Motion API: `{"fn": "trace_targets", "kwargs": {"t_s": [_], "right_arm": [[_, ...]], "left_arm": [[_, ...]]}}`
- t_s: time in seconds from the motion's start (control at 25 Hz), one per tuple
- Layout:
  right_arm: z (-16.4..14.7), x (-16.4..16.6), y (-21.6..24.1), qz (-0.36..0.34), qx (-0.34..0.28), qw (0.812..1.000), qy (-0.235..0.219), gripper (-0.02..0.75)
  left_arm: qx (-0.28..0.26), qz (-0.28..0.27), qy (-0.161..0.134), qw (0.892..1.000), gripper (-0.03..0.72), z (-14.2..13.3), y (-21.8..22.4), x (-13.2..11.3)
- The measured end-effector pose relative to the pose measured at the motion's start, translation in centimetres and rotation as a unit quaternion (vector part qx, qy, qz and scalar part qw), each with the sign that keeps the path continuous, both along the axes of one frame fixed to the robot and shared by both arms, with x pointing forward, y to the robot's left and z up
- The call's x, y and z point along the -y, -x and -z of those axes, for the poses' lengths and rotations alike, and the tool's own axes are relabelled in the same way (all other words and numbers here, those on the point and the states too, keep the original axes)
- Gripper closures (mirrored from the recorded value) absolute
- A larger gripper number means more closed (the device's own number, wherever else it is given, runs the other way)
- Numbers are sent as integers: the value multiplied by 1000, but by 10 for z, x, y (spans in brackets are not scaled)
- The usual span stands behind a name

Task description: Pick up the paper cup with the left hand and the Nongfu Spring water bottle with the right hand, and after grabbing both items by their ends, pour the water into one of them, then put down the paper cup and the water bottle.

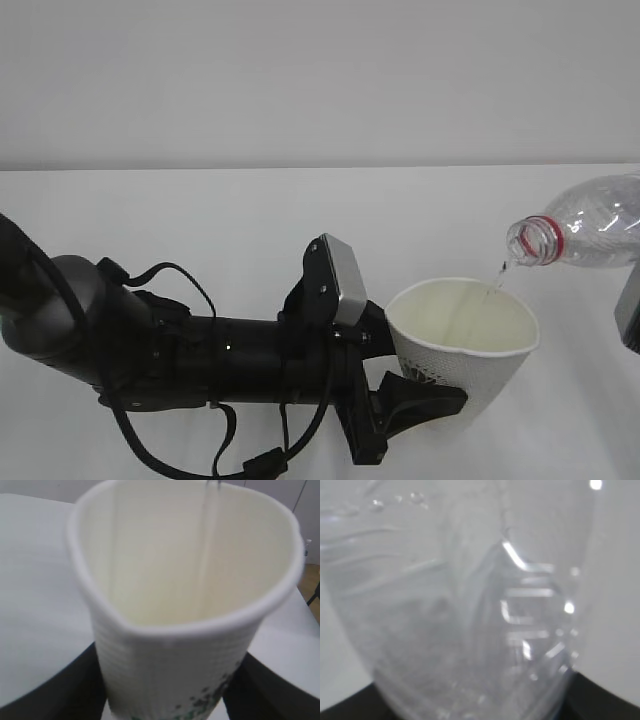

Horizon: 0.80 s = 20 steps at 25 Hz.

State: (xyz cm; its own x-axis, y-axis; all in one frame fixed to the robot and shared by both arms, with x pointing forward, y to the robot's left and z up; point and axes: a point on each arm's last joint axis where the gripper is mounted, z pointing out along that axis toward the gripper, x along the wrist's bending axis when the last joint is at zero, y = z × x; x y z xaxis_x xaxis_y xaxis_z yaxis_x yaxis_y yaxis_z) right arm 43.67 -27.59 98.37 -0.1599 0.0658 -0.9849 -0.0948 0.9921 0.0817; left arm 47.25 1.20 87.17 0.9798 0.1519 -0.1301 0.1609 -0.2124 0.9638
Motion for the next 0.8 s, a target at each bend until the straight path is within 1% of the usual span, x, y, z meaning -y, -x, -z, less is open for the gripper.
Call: {"fn": "trace_targets", "kwargs": {"t_s": [0.8], "right_arm": [[-1, 0, 0, 0, 3, 1000, 1, 349]], "left_arm": [[0, 0, 0, 1000, 209, 0, 0, 0]]}}
